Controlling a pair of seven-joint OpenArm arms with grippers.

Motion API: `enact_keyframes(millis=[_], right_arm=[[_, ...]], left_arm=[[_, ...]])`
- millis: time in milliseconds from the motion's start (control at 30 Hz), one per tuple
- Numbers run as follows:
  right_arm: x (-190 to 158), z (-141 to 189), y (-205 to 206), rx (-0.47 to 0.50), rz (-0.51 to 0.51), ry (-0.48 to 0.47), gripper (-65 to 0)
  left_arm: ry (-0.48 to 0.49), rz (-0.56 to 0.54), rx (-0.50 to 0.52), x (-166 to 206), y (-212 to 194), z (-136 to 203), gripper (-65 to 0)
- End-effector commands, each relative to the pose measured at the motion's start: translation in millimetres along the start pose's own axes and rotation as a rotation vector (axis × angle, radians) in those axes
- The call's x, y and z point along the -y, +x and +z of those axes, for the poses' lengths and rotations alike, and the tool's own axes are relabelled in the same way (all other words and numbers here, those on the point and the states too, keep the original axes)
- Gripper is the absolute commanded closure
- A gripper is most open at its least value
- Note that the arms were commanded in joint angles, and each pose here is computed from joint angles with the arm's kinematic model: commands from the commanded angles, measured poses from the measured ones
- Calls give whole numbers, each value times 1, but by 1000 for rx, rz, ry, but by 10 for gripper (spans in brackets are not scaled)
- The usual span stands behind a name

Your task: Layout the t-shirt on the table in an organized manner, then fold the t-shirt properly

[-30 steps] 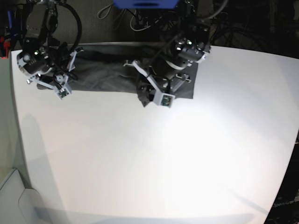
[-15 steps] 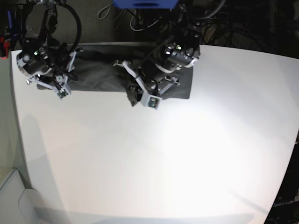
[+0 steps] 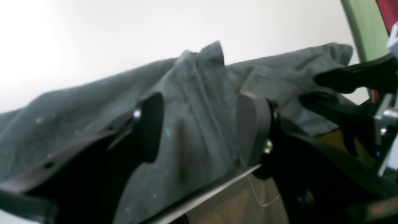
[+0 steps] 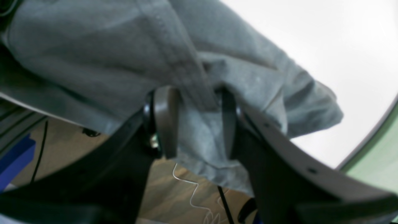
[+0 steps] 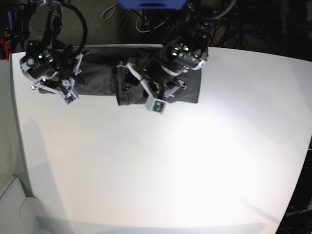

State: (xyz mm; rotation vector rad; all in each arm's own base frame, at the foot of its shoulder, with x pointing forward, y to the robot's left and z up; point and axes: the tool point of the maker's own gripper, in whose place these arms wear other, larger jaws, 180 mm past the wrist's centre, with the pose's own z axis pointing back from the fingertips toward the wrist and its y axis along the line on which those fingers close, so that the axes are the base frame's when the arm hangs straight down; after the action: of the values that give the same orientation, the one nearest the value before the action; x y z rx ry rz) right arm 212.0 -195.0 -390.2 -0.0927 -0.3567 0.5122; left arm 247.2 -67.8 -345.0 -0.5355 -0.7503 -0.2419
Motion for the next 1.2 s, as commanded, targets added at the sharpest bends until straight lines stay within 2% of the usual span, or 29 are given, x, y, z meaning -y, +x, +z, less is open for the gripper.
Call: enact_keyframes(millis=[0, 200, 267, 367, 533, 733, 900, 1167], right_arm=[[10, 5, 9, 29, 10, -28, -240], [19, 8, 10, 26, 12, -52, -246], [23, 9, 8, 22, 18, -58, -258], [28, 11, 12, 30, 18, -73, -309], [60, 20, -3, 20, -79, -144, -412], [65, 22, -7, 19, -99, -153, -432], [61, 11, -11, 11, -156, -119, -433], [68, -21, -37, -72, -280, -47, -433]], left_arm=[[-30, -6, 69, 10, 21, 6, -365], [5, -57, 144, -2, 43, 30, -366], [55, -68, 136, -23, 40, 35, -367], [139, -29, 131, -65, 36, 46, -371], [227, 93, 144, -131, 28, 77, -490], [170, 124, 124, -147, 26, 86, -560], [186, 150, 88, -159, 14, 80, -559], [199, 167, 63, -167, 7, 73, -558]])
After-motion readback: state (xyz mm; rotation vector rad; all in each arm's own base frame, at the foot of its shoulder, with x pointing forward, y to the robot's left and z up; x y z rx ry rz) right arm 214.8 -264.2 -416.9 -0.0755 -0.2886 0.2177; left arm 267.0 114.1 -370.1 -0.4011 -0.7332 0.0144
